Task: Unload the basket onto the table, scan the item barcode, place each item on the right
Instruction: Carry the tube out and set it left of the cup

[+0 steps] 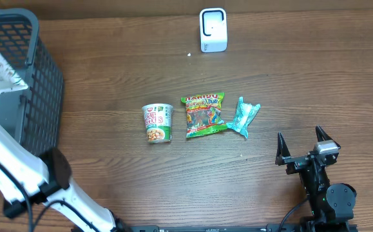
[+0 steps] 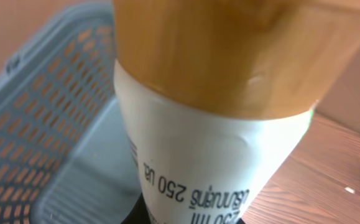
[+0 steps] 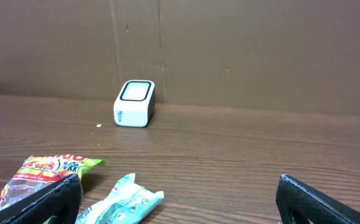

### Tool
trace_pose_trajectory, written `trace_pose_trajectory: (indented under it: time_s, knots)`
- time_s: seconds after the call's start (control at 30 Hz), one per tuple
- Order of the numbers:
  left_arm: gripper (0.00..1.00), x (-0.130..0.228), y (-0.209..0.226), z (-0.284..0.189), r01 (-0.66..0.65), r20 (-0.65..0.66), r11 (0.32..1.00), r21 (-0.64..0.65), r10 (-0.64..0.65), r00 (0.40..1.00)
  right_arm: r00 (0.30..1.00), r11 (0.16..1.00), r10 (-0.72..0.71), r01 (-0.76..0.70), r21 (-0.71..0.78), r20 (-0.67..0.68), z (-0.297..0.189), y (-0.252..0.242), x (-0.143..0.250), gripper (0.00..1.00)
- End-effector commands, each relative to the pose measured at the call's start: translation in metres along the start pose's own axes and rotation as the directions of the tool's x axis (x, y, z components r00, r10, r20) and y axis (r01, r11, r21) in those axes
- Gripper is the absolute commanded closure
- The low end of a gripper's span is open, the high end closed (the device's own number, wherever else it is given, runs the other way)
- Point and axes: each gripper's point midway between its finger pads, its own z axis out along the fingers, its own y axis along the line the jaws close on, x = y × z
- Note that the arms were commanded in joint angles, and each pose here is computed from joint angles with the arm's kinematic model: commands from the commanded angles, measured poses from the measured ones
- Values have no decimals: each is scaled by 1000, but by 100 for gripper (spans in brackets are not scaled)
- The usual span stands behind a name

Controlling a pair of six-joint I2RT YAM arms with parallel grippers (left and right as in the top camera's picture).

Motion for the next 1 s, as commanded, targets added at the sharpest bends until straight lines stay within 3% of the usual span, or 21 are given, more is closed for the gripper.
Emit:
trace_pose_trajectory:
  time_s: [0.0, 0.17, 0.33, 0.53, 0.7, 0.97]
  knots:
    - [96, -11, -35, -79, -82, 175, 994, 75, 68, 982, 1000, 1000, 2, -2, 12, 2, 0, -3, 2, 0]
    - [96, 7, -67, -98, -121, 147, 981, 152, 99, 984, 1000, 1000, 2, -2, 12, 2, 0, -3, 2, 0]
    - [96, 61, -107, -73, -135, -75, 958, 254, 159, 985, 1000, 1000, 2, -2, 12, 2, 0, -3, 2, 0]
    - [96, 139, -125, -16, -121, -391, 973, 195, 190, 900, 1000, 1000, 2, -2, 12, 2, 0, -3, 2, 0]
    - [96, 201, -131, 38, -99, -563, 986, 135, 159, 811, 1000, 1000, 2, -2, 13, 2, 0, -3, 2, 0]
    - [96, 283, -149, 136, -76, -568, 988, 137, 141, 811, 1000, 1000, 2, -2, 12, 2, 0, -3, 2, 0]
